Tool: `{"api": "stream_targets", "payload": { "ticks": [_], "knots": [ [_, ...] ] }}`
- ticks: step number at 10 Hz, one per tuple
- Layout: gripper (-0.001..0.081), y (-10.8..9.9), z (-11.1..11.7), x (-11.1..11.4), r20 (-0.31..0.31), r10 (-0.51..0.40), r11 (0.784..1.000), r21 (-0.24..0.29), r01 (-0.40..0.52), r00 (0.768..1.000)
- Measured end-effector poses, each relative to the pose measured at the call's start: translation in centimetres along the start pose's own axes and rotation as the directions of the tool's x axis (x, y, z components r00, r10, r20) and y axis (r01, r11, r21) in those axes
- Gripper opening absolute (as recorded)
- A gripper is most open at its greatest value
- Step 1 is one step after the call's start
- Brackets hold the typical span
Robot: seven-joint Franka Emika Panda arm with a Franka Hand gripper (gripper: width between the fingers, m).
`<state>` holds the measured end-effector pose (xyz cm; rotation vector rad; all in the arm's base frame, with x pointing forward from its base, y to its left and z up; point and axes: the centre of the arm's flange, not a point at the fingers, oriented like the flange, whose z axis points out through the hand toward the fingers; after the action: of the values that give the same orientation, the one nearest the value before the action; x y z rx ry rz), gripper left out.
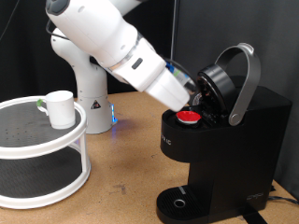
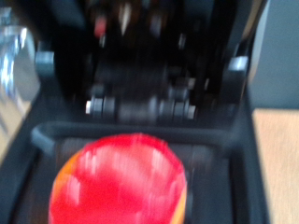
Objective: Make a cup of coffee with the keurig machine
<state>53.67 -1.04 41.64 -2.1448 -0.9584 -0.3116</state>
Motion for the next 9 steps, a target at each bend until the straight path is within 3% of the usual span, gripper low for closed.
{"api": "stream_targets", "payload": {
  "ticks": [1,3,5,7,9],
  "knots": [
    [0.0004,-1.0,-0.6,1.1,-0.059,-0.012,0.998,0.062,0.015,0.998],
    [0.0004,-2.7,-2.0,3.0,-0.110,-0.043,0.991,0.120,0.056,0.993],
    [0.0004,-4.0,-3.3,4.3,-0.120,-0.062,0.988,0.130,0.078,0.991],
    [0.0004,-3.8,-3.1,4.1,-0.121,-0.056,0.989,0.132,0.072,0.991],
    [0.0004,-3.8,-2.9,4.8,-0.177,-0.043,0.988,0.137,0.068,0.983]
  ]
}}
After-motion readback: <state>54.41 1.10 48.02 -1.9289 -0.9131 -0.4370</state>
